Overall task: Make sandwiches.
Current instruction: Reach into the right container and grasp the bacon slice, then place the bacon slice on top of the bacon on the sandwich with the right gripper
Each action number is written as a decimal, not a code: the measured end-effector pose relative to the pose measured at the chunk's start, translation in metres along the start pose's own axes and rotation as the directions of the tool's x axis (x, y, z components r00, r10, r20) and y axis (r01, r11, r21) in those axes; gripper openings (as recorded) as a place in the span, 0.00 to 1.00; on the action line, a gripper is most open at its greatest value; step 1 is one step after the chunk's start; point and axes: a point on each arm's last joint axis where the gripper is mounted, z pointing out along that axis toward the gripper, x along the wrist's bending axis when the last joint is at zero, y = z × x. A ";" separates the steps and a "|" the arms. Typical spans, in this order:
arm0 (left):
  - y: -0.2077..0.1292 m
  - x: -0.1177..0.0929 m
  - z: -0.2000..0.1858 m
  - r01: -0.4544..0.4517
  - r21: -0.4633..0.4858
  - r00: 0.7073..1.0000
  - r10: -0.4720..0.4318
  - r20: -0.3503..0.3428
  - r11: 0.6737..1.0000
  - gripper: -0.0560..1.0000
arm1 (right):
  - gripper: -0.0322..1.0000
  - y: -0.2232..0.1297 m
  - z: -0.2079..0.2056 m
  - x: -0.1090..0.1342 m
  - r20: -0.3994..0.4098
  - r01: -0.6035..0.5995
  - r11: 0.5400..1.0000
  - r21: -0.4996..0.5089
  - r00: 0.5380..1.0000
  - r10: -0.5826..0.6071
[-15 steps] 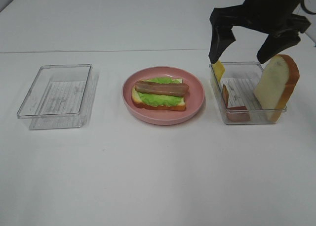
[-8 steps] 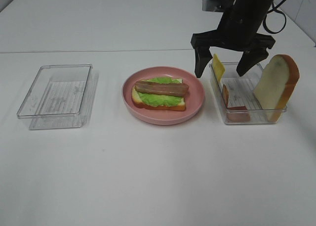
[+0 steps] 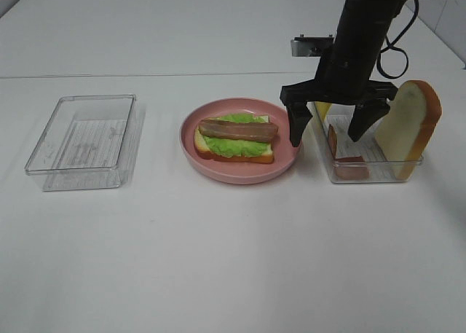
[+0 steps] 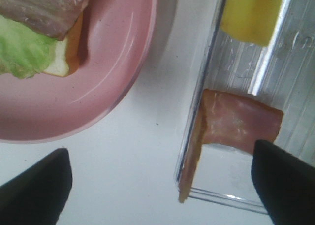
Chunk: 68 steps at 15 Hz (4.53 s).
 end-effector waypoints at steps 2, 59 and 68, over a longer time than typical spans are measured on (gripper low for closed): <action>0.000 0.000 0.000 0.000 0.000 1.000 0.000 0.001 1.000 0.99 | 0.91 0.001 0.003 0.001 -0.017 -0.007 1.000 0.000 1.000 0.007; 0.000 0.000 0.000 0.003 0.000 1.000 -0.003 0.005 1.000 0.99 | 0.06 0.022 -0.052 0.094 -0.510 -0.128 0.906 -0.404 0.854 -0.107; 0.000 0.000 0.000 0.003 0.000 1.000 -0.003 0.005 1.000 0.99 | 0.06 0.030 -0.013 0.091 -0.458 -0.091 0.917 -0.389 0.883 -0.106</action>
